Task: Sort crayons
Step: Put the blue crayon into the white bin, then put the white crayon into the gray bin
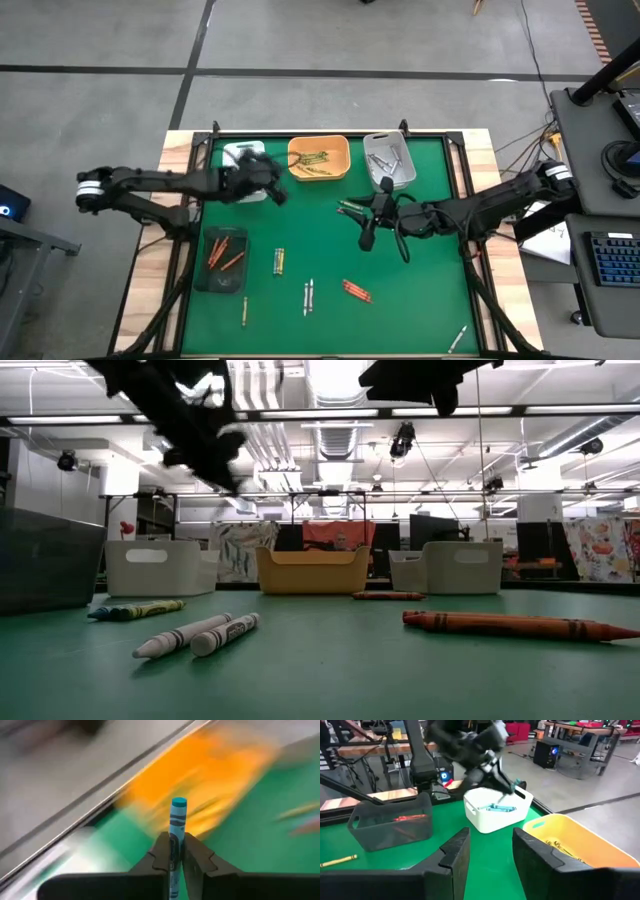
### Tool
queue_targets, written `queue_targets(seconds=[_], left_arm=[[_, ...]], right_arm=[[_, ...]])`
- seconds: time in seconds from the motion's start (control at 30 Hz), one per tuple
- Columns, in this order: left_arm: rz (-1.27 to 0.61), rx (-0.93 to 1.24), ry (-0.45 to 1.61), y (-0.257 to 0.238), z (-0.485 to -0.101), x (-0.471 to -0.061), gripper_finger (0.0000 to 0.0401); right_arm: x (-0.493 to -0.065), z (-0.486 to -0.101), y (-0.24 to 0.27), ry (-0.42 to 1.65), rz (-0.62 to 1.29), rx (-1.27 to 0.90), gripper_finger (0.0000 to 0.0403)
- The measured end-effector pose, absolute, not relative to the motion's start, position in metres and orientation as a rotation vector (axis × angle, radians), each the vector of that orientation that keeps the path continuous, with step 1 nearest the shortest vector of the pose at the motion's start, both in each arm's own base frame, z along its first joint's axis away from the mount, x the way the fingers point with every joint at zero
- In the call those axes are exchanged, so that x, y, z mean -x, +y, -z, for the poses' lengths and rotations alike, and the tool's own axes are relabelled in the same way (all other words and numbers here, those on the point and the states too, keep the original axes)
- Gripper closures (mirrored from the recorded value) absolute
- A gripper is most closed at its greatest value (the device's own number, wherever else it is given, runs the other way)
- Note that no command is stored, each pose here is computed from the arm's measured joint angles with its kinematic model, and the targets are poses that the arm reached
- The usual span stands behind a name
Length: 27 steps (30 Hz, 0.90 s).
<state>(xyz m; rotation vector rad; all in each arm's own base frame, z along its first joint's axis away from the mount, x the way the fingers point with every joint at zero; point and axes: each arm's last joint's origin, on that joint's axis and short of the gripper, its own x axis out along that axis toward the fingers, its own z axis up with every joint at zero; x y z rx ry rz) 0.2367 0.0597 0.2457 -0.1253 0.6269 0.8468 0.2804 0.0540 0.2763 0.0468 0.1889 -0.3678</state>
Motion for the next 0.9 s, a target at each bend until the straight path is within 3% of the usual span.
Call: queue_targets(seconds=[0.1,0.23,0.57,0.9], left_arm=[[-1.078,0.177,0.842,0.08,-0.249,-0.216,0.0399],[-1.203,0.221,1.028,0.101,-0.244,-0.204,0.0399],[-1.188,0.25,1.253,0.129,-0.209,-0.211,0.0395],[-1.203,0.217,1.305,0.132,-0.198,-0.216,0.0332]], right_arm=[[-0.28,-0.277,0.054,0.19,0.368,-0.042,0.0266],[-0.281,-0.275,0.054,0.199,0.368,-0.031,0.0266],[-0.281,-0.275,0.054,0.199,0.368,-0.035,0.0266],[-0.282,-0.278,0.054,0.209,0.37,-0.048,0.0266]])
